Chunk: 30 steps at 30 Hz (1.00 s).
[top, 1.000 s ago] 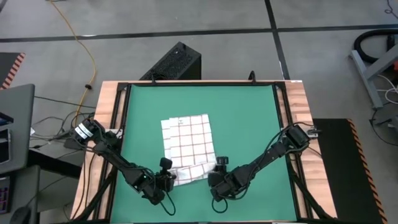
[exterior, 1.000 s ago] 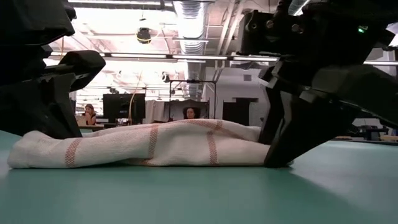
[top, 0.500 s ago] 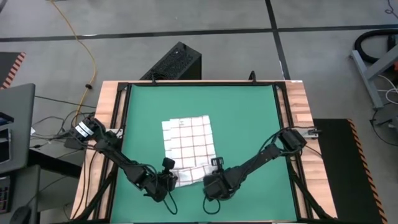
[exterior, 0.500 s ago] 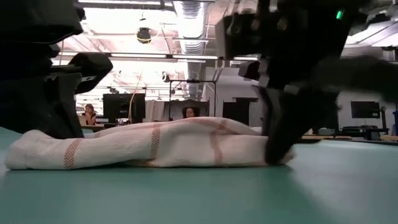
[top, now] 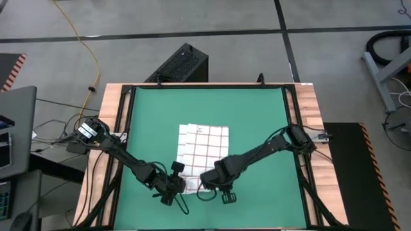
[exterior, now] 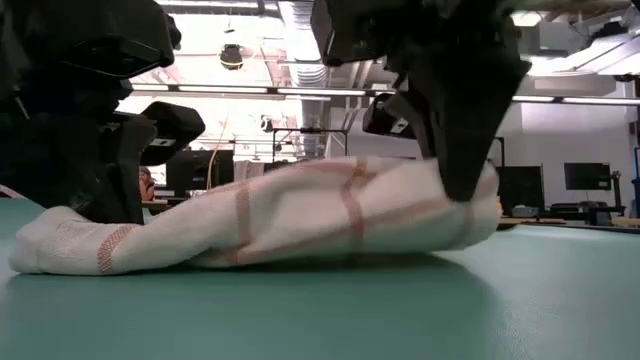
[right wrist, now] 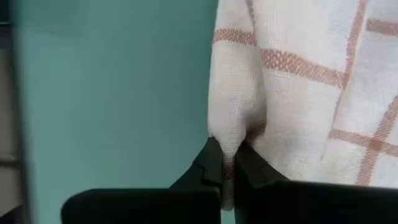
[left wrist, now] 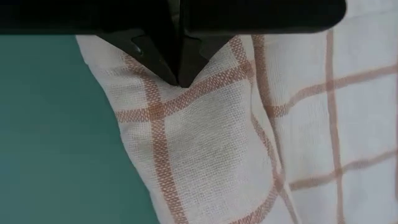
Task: Roll towel
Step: Roll the white towel
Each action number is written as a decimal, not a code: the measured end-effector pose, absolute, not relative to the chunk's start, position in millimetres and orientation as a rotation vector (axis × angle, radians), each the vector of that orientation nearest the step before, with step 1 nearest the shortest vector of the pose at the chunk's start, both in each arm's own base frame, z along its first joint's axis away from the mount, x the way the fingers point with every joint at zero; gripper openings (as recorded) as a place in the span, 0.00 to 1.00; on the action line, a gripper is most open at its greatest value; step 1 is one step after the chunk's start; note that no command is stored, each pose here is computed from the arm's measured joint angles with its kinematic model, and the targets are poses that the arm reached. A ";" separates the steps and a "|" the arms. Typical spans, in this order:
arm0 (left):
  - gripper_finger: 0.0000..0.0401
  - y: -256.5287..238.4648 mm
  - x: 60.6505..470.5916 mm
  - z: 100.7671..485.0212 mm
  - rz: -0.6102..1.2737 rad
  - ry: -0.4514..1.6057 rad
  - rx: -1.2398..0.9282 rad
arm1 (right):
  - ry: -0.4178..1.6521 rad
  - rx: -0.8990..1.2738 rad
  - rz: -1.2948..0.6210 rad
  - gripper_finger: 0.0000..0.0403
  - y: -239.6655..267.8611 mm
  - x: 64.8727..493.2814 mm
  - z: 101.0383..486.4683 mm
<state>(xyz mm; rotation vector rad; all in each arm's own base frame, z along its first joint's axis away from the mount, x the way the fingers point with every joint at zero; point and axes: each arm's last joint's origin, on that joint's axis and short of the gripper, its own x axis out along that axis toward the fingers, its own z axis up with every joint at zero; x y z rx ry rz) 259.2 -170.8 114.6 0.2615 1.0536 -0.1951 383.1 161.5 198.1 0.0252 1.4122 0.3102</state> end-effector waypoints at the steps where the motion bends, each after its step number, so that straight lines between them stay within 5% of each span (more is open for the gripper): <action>1: 0.00 -169.4 260.1 114.6 -0.202 1.059 0.250 | 1.411 0.041 0.333 0.05 158.1 383.2 201.7; 16: 0.00 -168.0 269.0 116.7 -0.405 1.078 0.075 | 1.357 0.141 0.321 0.05 101.2 389.3 230.3; 30: 0.00 -171.6 267.8 122.0 -0.509 1.068 0.026 | 1.406 0.107 0.346 0.05 87.2 411.1 182.7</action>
